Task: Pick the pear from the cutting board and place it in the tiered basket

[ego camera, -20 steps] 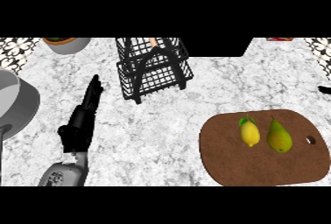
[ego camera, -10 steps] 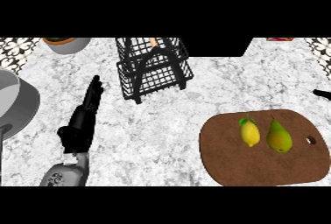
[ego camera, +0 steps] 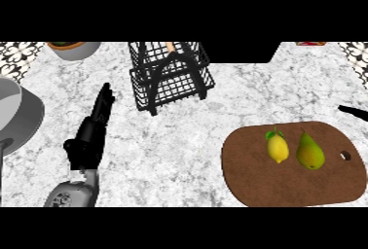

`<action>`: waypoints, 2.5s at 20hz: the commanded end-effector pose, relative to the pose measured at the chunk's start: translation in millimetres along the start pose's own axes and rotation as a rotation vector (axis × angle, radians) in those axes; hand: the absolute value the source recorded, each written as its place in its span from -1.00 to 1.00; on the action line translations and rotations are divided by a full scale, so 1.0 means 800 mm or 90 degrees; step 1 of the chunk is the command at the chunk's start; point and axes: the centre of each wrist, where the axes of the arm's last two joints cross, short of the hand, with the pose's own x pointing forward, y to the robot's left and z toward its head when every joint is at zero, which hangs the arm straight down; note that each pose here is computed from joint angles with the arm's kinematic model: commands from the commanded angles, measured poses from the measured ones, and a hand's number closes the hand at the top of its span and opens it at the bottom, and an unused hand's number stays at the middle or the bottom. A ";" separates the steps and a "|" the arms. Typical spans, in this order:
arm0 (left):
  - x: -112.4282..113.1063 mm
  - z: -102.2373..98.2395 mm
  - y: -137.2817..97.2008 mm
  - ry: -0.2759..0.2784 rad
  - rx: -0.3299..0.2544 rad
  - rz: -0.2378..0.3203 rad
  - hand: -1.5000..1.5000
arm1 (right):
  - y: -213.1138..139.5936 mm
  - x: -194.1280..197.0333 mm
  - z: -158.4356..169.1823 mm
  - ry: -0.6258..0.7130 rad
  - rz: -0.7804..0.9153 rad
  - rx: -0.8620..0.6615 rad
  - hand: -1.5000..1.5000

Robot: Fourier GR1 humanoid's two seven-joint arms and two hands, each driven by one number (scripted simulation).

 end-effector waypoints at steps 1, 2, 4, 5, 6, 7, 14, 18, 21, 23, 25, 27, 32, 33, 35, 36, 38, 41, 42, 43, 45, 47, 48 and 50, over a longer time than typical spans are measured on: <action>0.003 0.016 -0.006 -0.004 0.004 0.005 0.00 | -0.005 0.003 -0.002 -0.042 -0.016 0.021 -1.00; 0.001 -0.013 0.027 0.002 0.010 0.000 0.00 | -0.003 0.011 -0.011 -0.028 -0.018 0.031 -1.00; 0.007 0.012 -0.003 -0.010 -0.006 0.000 0.00 | 0.013 -0.005 -0.026 -0.026 -0.027 0.029 -1.00; 0.011 0.001 0.008 -0.007 -0.003 0.005 0.00 | 0.008 -0.014 -0.029 -0.026 -0.017 0.039 -1.00; -0.001 -0.002 0.009 0.001 -0.003 0.006 0.00 | 0.012 0.000 -0.006 -0.042 -0.015 0.040 -1.00; -0.006 -0.004 0.005 0.000 0.003 0.000 0.00 | 0.026 0.008 -0.028 -0.038 -0.012 0.054 -1.00; -0.012 0.002 -0.019 0.007 -0.003 -0.003 0.00 | 0.027 -0.003 -0.042 -0.029 -0.029 0.051 -1.00; 0.002 -0.009 -0.017 -0.005 -0.015 0.001 0.00 | 0.033 0.003 -0.039 -0.016 -0.020 0.068 -1.00; -0.017 -0.016 -0.007 -0.002 -0.003 0.004 0.00 | 0.040 0.020 -0.080 -0.014 -0.017 0.071 -1.00; 0.000 -0.001 -0.010 -0.002 -0.003 0.011 0.00 | 0.041 0.009 -0.061 -0.028 -0.037 0.053 -1.00; 0.013 0.001 0.001 0.003 -0.006 -0.002 0.00 | 0.063 0.022 -0.077 -0.018 -0.027 0.064 -1.00; -0.004 0.009 0.001 0.000 -0.002 -0.010 0.00 | 0.065 0.013 -0.078 -0.014 -0.033 0.062 -1.00; -0.009 -0.004 -0.015 0.003 -0.006 0.017 0.00 | 0.063 0.008 -0.090 -0.028 -0.046 0.063 -1.00; -0.017 -0.009 -0.002 0.001 -0.002 -0.008 0.00 | 0.079 0.018 -0.086 -0.033 -0.044 0.067 -1.00; -0.015 0.010 0.012 0.002 -0.005 0.001 0.00 | 0.083 0.010 -0.076 -0.024 -0.047 0.067 -1.00; 0.026 -0.015 -0.002 0.002 -0.003 0.001 0.00 | 0.061 0.021 -0.104 -0.024 -0.055 0.065 -1.00; 0.013 0.007 -0.002 0.001 -0.002 0.011 0.00 | 0.076 0.016 -0.081 -0.023 -0.063 0.065 -1.00; -0.013 0.016 -0.023 0.000 0.006 0.004 0.00 | 0.101 0.017 -0.090 -0.028 -0.069 0.063 -1.00; -0.005 -0.002 -0.002 -0.004 0.004 0.002 0.00 | 0.080 0.008 -0.086 -0.024 -0.083 0.054 -1.00; 0.001 0.009 -0.004 -0.009 0.002 -0.004 0.00 | 0.101 -0.007 -0.086 -0.022 -0.090 0.039 -1.00; -0.005 0.024 -0.009 0.003 -0.001 0.002 0.00 | 0.106 0.020 -0.094 -0.021 -0.099 0.012 1.00; 0.007 -0.012 -0.015 0.001 -0.005 0.009 0.00 | 0.108 0.003 -0.104 -0.029 -0.073 -0.027 1.00; 0.001 -0.002 -0.009 0.004 -0.007 0.013 0.00 | 0.112 -0.003 -0.094 -0.040 -0.057 -0.031 1.00; -0.001 -0.011 0.000 0.003 -0.008 -0.002 0.00 | 0.115 0.042 -0.113 -0.058 0.005 -0.064 1.00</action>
